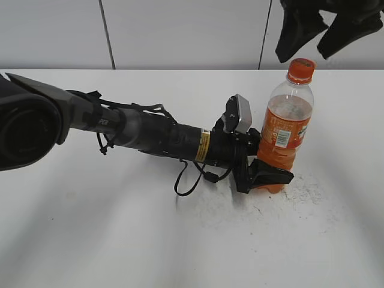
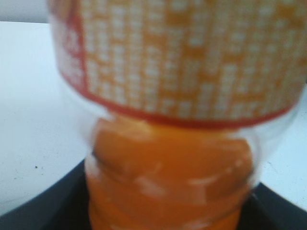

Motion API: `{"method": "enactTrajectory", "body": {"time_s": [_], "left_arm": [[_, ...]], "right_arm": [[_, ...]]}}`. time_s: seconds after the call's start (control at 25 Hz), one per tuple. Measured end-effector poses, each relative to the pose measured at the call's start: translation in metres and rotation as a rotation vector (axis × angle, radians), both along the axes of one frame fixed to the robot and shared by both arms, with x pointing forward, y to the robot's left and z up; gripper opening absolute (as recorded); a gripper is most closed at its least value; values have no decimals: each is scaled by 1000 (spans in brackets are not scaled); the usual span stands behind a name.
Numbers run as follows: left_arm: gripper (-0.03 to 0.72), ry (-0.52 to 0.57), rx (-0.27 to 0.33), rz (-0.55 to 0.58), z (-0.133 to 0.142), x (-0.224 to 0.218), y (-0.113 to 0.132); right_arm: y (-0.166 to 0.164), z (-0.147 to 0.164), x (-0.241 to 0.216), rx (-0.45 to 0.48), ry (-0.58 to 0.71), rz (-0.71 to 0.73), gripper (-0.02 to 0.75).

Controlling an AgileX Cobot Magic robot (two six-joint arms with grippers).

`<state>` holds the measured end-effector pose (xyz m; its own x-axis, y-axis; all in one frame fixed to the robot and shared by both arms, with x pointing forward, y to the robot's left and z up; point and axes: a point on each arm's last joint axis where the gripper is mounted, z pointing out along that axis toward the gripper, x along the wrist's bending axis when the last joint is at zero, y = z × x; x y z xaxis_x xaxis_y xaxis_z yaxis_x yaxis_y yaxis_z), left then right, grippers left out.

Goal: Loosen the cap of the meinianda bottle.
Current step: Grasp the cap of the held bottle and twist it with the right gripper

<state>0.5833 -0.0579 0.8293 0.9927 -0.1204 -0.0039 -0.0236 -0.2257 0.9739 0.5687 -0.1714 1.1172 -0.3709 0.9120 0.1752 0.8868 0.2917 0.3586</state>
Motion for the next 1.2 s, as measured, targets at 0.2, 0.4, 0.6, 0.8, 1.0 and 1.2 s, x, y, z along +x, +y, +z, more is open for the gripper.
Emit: {"method": "enactTrajectory", "body": {"time_s": [0.2, 0.4, 0.6, 0.8, 1.0, 1.2], "left_arm": [[519, 0, 1, 1, 0, 0, 0], [519, 1, 1, 1, 0, 0, 0], [519, 3, 1, 3, 0, 0, 0], [519, 3, 1, 3, 0, 0, 0], [519, 3, 1, 3, 0, 0, 0], [519, 3, 1, 3, 0, 0, 0]], "right_arm": [[-2, -14, -2, -20, 49, -17, 524], [-1, -17, -1, -26, 52, 0, 365], [-1, -17, -1, -41, 30, 77, 272], [0, -17, -1, -115, -61, 380, 272], [0, -17, -2, -192, -156, 687, 272], [1, -17, -2, -206, -175, 749, 272]]}}
